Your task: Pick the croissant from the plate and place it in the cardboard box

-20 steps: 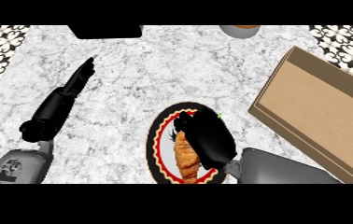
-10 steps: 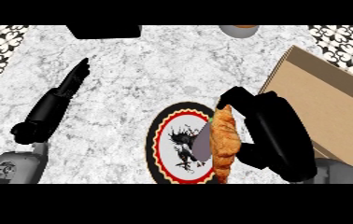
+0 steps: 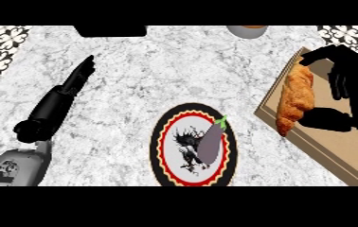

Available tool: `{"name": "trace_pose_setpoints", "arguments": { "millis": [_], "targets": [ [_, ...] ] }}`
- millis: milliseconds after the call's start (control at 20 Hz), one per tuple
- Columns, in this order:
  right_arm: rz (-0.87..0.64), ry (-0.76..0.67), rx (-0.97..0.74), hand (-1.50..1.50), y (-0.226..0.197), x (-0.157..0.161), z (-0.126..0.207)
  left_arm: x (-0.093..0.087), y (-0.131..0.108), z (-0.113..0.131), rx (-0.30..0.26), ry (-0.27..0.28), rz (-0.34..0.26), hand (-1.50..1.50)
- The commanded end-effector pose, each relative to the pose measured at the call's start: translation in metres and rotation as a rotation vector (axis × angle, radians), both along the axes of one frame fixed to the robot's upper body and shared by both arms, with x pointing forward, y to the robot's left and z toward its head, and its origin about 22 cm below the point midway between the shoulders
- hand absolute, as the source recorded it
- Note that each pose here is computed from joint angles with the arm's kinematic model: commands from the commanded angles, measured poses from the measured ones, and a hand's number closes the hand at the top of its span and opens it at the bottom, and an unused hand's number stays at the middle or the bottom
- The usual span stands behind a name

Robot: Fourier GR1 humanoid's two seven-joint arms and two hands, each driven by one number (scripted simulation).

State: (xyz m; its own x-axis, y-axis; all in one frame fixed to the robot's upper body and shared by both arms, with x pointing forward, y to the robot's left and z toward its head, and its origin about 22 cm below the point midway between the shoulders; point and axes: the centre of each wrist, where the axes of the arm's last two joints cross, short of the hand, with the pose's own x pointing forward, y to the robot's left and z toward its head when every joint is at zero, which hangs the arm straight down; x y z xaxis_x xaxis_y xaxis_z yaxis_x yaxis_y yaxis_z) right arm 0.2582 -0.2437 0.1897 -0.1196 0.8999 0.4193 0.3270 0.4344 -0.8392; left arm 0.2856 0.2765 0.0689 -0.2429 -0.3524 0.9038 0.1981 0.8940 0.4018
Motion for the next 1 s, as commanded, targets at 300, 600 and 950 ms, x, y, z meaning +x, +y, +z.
{"name": "trace_pose_setpoints", "arguments": {
  "millis": [300,600,950],
  "targets": [
    [-0.117,0.206,-0.133,1.50,-0.098,0.038,-0.004,0.004,-0.005,-0.014,0.007,-0.002,-0.022,0.00],
    [-0.090,0.461,-0.122,1.50,-0.167,0.040,-0.024,-0.001,-0.011,-0.012,0.006,0.012,-0.041,0.00],
    [-0.104,0.703,-0.174,1.50,-0.215,0.046,-0.040,0.019,-0.004,0.014,-0.008,-0.021,-0.036,0.00]
  ]
}}
